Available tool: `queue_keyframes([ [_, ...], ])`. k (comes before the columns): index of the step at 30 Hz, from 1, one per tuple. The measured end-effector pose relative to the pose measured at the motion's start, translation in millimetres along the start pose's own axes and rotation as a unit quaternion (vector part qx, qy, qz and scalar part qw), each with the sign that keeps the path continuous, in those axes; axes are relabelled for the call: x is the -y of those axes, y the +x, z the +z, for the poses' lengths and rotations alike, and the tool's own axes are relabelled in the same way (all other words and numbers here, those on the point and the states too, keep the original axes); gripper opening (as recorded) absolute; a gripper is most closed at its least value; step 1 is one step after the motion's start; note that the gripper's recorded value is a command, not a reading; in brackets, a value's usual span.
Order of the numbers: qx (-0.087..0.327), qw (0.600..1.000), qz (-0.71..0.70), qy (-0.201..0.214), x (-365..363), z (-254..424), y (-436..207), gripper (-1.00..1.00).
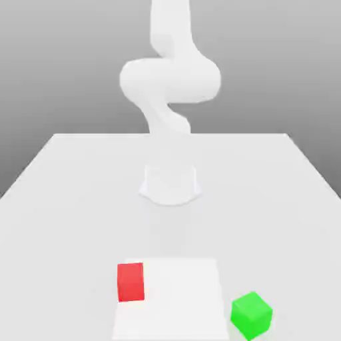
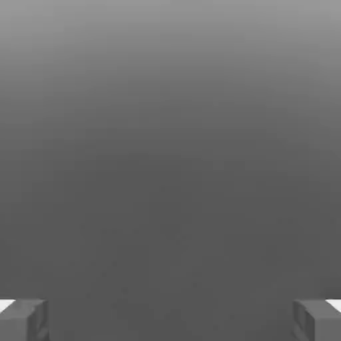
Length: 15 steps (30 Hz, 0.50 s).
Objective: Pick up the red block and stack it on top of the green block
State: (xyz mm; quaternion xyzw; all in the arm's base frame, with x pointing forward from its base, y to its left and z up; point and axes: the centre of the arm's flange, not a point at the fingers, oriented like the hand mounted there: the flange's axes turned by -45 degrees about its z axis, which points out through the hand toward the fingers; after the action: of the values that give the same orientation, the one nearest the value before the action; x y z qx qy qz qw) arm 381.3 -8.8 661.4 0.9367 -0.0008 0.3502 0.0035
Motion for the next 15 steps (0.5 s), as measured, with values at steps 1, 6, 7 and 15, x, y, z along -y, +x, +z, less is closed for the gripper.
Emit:
queue_keyframes([
  [1,0.019,1.0,-0.004,-0.001,-3.9,26.6,-4.9,0.0],
  [6,0.107,0.994,-0.019,-0.004,-22.4,140.7,-45.8,0.0],
  [7,0.124,0.992,-0.022,-0.004,-26.1,161.1,-57.1,0.0],
  [15,0.258,0.965,-0.041,0.006,-52.3,293.9,-178.1,0.0],
])
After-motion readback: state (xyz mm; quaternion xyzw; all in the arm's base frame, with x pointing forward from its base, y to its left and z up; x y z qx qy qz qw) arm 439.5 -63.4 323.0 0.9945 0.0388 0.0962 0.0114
